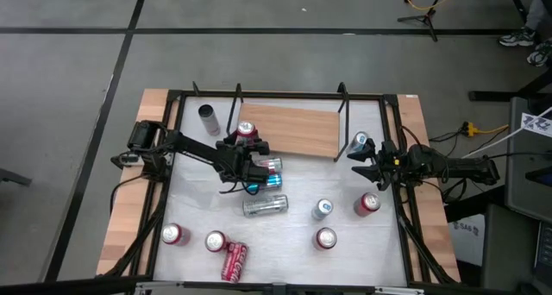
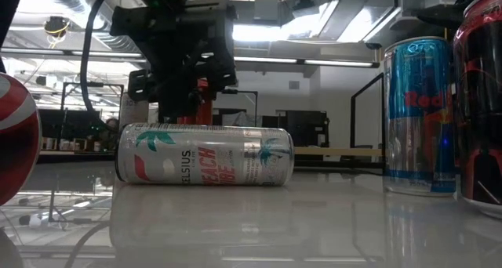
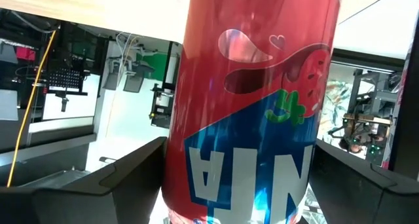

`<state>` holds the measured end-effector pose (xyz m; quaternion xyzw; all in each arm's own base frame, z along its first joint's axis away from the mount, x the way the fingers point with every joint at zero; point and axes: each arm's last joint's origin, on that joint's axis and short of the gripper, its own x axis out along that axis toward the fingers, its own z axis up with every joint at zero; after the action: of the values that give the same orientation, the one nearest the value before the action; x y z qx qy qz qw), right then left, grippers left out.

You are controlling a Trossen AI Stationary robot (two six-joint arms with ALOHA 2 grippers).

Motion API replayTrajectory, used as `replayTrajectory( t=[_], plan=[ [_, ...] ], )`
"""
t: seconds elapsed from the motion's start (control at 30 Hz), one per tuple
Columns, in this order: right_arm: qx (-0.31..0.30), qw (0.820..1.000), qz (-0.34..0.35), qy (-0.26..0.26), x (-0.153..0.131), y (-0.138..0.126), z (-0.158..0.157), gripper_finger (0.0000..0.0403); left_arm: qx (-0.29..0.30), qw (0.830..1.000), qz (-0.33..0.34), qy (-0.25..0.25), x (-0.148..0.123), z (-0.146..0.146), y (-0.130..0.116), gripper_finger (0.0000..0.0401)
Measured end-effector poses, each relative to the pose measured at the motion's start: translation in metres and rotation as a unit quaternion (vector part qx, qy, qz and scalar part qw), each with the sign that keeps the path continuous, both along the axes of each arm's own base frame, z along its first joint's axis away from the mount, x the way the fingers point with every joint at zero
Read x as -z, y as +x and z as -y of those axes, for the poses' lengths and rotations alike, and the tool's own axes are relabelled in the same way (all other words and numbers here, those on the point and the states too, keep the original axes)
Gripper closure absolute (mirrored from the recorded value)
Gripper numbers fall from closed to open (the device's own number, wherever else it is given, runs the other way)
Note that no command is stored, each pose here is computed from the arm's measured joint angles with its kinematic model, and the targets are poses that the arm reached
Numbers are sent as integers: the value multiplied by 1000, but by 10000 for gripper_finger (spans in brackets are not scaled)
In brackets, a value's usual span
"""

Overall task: Place canned beverage on shelf
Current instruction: Put the top red soda can on the shelf

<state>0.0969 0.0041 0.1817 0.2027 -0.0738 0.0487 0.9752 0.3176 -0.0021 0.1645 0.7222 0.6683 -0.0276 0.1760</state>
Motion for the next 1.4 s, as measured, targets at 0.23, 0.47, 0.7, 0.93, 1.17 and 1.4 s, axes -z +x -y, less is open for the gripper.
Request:
replayTrajectory(
  t=[0.23, 0.47, 0.7, 0.93, 1.17, 1.4],
  plan=[
    [0, 1000, 0, 0, 0, 0, 0, 164, 0, 1000, 0, 0, 0, 0, 0, 75],
    [0, 1000, 0, 0, 0, 0, 0, 164, -1, 1000, 4, -1, 0, 0, 0, 74],
    [0, 1000, 0, 0, 0, 0, 0, 164, -15, 998, 53, -2, 0, 0, 0, 74],
    [0, 1000, -1, 0, 0, 0, 0, 164, -15, 999, 52, -2, 0, 0, 0, 74],
    [0, 1000, -8, 0, 2, 0, 0, 164, -15, 999, 52, -2, 0, 0, 0, 74],
    [0, 1000, -10, 0, 2, 0, 0, 164, -19, 997, 78, 4, 0, -1, 3, 74]
  ],
)
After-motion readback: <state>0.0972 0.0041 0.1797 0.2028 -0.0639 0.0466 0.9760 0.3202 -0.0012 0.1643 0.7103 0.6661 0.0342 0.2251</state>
